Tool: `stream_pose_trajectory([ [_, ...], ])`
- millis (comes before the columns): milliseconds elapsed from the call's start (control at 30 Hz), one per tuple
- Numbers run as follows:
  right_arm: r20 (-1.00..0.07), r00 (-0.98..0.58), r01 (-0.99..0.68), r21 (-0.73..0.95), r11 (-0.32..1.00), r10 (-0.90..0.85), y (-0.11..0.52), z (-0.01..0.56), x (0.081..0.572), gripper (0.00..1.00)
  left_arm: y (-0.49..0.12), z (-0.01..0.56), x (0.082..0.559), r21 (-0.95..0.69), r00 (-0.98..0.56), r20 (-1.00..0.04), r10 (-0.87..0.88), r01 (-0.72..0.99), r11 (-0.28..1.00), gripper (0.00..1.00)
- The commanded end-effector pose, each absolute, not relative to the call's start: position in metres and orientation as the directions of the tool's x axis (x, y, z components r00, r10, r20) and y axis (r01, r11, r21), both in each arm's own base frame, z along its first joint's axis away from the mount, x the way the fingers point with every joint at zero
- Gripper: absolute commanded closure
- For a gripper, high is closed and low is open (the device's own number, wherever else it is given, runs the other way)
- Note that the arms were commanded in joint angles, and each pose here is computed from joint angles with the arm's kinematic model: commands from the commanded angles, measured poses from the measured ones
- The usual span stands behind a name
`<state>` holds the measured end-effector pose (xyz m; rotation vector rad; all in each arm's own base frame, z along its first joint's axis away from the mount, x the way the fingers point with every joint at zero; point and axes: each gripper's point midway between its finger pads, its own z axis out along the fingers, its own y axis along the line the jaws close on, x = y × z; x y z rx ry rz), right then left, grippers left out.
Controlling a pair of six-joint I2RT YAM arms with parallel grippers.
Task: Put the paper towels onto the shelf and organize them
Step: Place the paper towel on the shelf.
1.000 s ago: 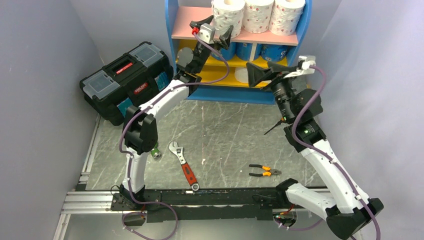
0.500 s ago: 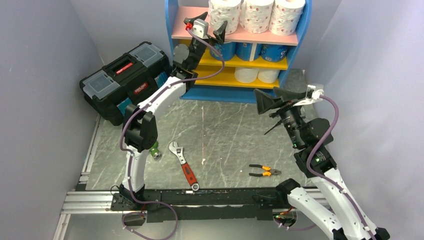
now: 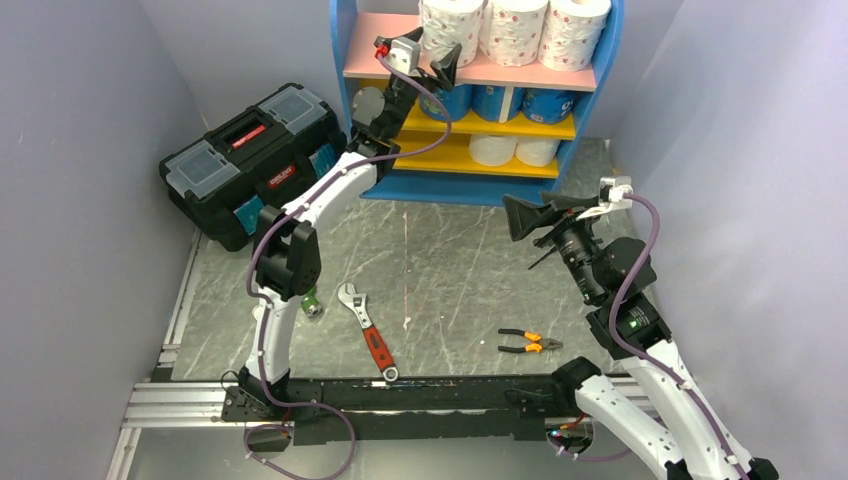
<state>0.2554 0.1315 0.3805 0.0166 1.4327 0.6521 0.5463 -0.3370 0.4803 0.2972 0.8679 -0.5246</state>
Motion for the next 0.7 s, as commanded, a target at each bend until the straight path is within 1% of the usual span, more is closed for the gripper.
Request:
stream_pose_trajectory([
  [0, -0.904, -0.001, -0.415, 0.390, 0.822, 0.428, 0.132, 0.381, 0.252, 0.08, -0.350, 0.492, 0.536, 0.034, 0.528, -0.766, -0.366, 0.601, 0.798, 0.11],
  [233, -0.908, -0.003, -0.405, 0.384, 0.830, 0.418, 0.130, 0.376, 0.252, 0.08, -0.354, 0.493, 0.536, 0.024, 0.521, -0.763, -0.383, 0.615, 0.788, 0.11],
  [567, -0.913, -0.007, -0.383, 0.379, 0.842, 0.408, 0.126, 0.369, 0.253, 0.08, -0.352, 0.498, 0.531, 0.017, 0.517, -0.754, -0.406, 0.633, 0.774, 0.07],
  [667, -0.913, -0.007, -0.374, 0.380, 0.846, 0.407, 0.125, 0.366, 0.253, 0.08, -0.349, 0.505, 0.525, 0.024, 0.533, -0.736, -0.417, 0.636, 0.771, 0.01],
])
